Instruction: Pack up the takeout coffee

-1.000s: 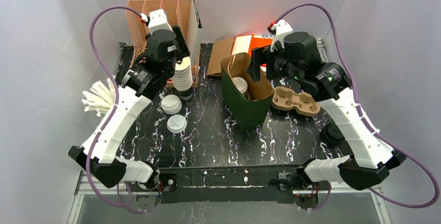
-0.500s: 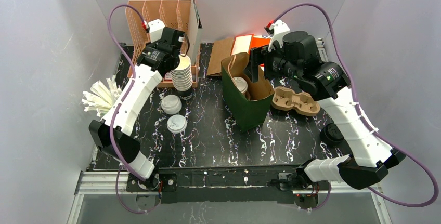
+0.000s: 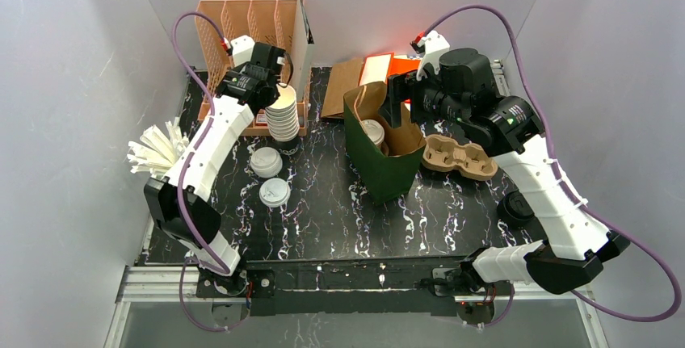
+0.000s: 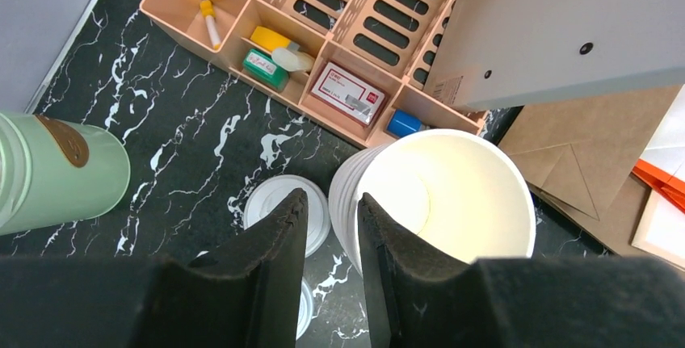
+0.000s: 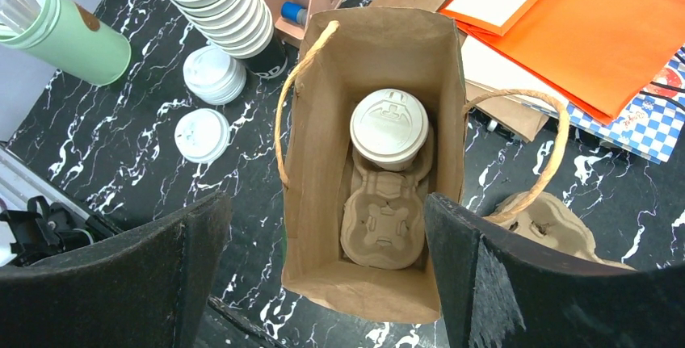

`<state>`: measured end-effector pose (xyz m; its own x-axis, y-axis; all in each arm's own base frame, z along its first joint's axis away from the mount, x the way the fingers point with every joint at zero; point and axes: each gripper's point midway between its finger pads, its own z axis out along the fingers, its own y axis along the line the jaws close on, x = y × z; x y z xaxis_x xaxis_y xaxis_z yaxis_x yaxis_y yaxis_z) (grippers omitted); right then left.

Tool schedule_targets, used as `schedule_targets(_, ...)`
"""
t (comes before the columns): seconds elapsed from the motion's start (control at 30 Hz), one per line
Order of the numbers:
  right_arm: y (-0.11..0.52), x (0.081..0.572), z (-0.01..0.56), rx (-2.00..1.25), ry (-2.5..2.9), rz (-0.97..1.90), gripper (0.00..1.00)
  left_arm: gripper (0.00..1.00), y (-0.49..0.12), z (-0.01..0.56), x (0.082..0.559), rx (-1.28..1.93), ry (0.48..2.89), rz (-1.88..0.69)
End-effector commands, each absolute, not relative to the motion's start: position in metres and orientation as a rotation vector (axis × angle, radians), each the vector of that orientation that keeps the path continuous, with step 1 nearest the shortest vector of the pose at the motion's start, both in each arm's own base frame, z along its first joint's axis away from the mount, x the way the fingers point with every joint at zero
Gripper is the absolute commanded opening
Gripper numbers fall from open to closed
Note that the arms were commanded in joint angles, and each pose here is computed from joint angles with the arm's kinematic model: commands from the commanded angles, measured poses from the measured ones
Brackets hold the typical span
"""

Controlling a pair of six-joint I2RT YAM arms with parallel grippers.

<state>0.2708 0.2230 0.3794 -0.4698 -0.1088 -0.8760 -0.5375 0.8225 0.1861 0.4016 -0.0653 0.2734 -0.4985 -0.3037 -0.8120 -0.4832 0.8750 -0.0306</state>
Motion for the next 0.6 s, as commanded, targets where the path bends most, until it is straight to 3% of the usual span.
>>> schedule_targets(0.0,0.224,0.274,0.399,-0.483,1.946,0.562,0.98,0.29,-0.063,0.264,0.400,-0.600,2.144,0.252)
schedule_targets(0.1,0.225,0.274,0.398,-0.487,1.946,0.565,0.98,0.28,-0.064,0.259,0.400,-0.597,2.154,0.252)
schedule_targets(0.23,0.226,0.274,0.396,-0.491,1.948,0.572,0.98,0.18,-0.064,0.258,0.399,-0.595,2.159,0.251)
schedule_targets(0.37,0.228,0.274,0.398,-0.490,1.941,0.578,0.98,0.00,-0.064,0.260,0.398,-0.594,2.155,0.245)
schedule_targets(0.57,0.238,0.279,0.405,-0.489,1.919,0.619,0.97,0.00,-0.062,0.289,0.398,-0.601,2.092,0.206)
